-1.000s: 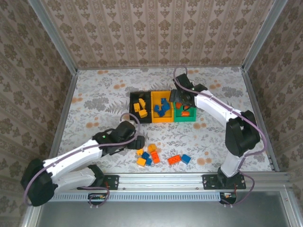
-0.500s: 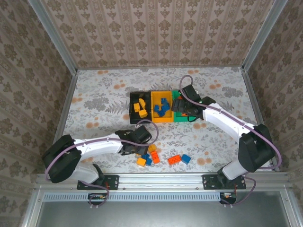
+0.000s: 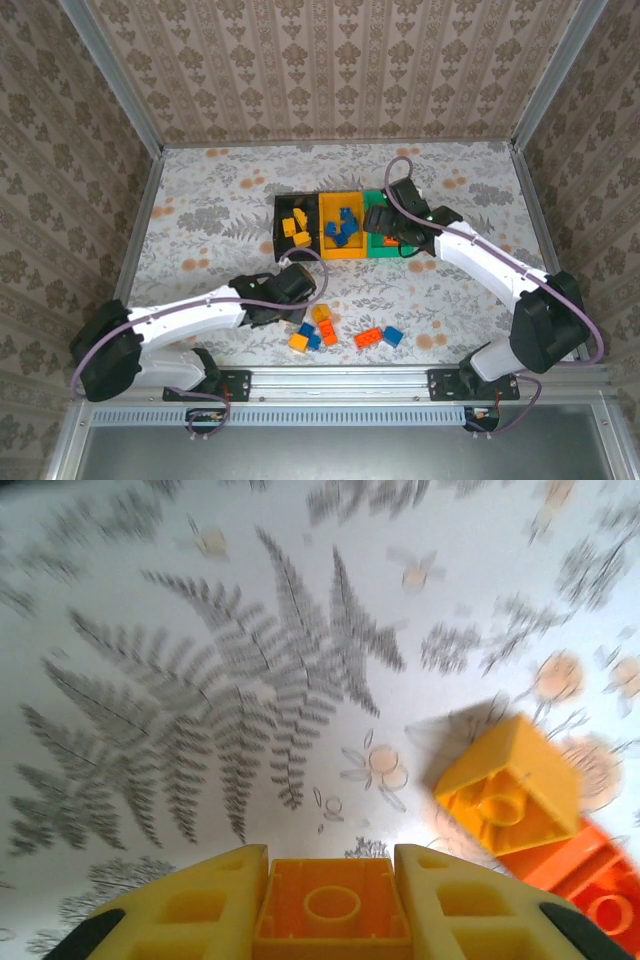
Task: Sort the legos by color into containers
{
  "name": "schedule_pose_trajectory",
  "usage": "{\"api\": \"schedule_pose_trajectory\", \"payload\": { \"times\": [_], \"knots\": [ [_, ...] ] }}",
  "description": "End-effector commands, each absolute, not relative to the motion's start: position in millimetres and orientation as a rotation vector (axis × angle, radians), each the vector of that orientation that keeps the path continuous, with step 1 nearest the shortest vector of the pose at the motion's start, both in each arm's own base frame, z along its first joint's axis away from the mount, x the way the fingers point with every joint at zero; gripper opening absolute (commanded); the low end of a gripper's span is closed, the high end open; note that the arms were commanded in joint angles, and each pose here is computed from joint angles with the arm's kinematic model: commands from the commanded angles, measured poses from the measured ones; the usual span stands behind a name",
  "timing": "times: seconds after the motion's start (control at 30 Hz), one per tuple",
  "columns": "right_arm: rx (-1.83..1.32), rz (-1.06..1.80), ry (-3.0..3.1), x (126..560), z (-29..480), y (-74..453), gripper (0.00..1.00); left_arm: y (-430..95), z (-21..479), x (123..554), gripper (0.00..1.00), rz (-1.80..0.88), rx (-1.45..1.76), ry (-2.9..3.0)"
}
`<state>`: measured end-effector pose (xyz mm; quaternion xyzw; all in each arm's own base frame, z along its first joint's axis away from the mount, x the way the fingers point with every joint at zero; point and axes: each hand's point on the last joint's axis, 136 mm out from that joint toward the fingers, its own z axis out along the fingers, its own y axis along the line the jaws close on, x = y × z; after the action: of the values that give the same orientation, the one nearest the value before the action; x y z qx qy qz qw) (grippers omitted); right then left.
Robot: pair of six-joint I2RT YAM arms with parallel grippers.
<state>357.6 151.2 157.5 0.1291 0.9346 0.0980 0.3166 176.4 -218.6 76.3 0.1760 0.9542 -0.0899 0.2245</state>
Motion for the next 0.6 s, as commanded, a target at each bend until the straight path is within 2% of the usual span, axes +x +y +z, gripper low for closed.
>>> {"api": "schedule_pose_trajectory", "payload": {
  "times": [0.0,0.23,0.37,0.57],
  "knots": [
    [0.382,0.286,2.43,350,164,146,0.92,-216,125,215,0.24,-0.242,0.413,2.506],
    [0.403,0.301,2.457,332,152,141,0.92,-224,167,308,0.24,-0.186,0.297,2.37],
    [0.404,0.298,2.478,322,144,138,0.92,-231,160,352,0.24,-0.093,0.282,2.367],
    [0.355,0.293,2.507,309,143,137,0.92,-236,139,393,0.26,-0.014,0.27,2.417]
  ]
}}
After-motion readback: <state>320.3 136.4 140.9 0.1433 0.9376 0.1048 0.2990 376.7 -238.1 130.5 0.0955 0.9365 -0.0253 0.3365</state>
